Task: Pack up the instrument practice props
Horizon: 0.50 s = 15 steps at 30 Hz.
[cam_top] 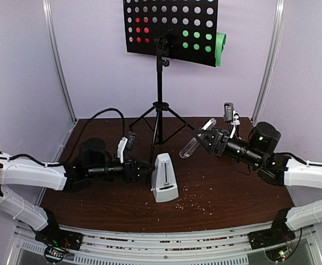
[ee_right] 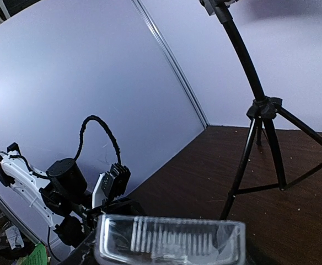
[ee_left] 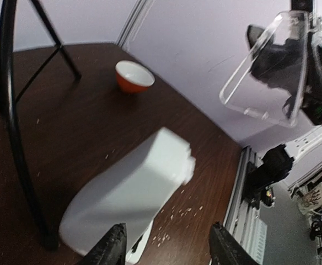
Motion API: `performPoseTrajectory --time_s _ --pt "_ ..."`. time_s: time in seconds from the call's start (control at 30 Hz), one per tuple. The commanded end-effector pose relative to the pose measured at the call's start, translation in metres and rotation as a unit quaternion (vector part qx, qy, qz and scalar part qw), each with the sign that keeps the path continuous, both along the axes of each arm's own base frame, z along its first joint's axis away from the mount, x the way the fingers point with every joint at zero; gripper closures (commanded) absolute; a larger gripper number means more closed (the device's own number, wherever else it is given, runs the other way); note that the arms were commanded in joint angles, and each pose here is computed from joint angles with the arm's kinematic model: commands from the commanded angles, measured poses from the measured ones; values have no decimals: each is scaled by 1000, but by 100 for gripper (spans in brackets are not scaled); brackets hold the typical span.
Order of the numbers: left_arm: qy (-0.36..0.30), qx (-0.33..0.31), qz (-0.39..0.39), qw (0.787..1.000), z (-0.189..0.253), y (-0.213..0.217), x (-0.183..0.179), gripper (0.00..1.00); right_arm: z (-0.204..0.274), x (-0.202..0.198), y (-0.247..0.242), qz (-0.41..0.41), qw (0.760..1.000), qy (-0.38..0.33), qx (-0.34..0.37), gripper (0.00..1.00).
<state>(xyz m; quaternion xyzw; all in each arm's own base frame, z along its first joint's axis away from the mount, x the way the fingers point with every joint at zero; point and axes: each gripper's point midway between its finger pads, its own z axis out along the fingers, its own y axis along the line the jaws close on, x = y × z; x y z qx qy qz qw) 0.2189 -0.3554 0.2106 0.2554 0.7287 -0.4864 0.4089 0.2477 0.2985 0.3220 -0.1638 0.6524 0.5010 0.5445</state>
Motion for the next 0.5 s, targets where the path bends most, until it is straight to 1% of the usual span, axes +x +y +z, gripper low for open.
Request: performPoseTrajectory --time_s 0.0,0.1,0.17,0.23,0.33,0.4,0.47 --pt "39 68 22 997 -62 15 0 49 -15 7 -5 -30 999 2 -17 52" --pt "14 58 -9 998 -74 12 -10 51 -16 9 -5 -33 999 -2 -15 52" --pt "-5 61 -24 998 -84 11 -14 47 -16 10 -4 -35 999 -3 -15 52" --pt "-26 78 -42 996 -96 4 -17 44 -18 12 -4 -38 999 -3 -16 52" --pt "-67 102 -63 990 -103 -11 -20 43 -21 13 -4 -40 999 2 -18 52" --pt "-92 116 -66 987 -106 -17 -22 42 -24 13 -7 -45 999 4 -18 52" --pt "-105 126 -64 984 -111 -18 -23 39 -24 14 -10 -53 998 3 -18 52"
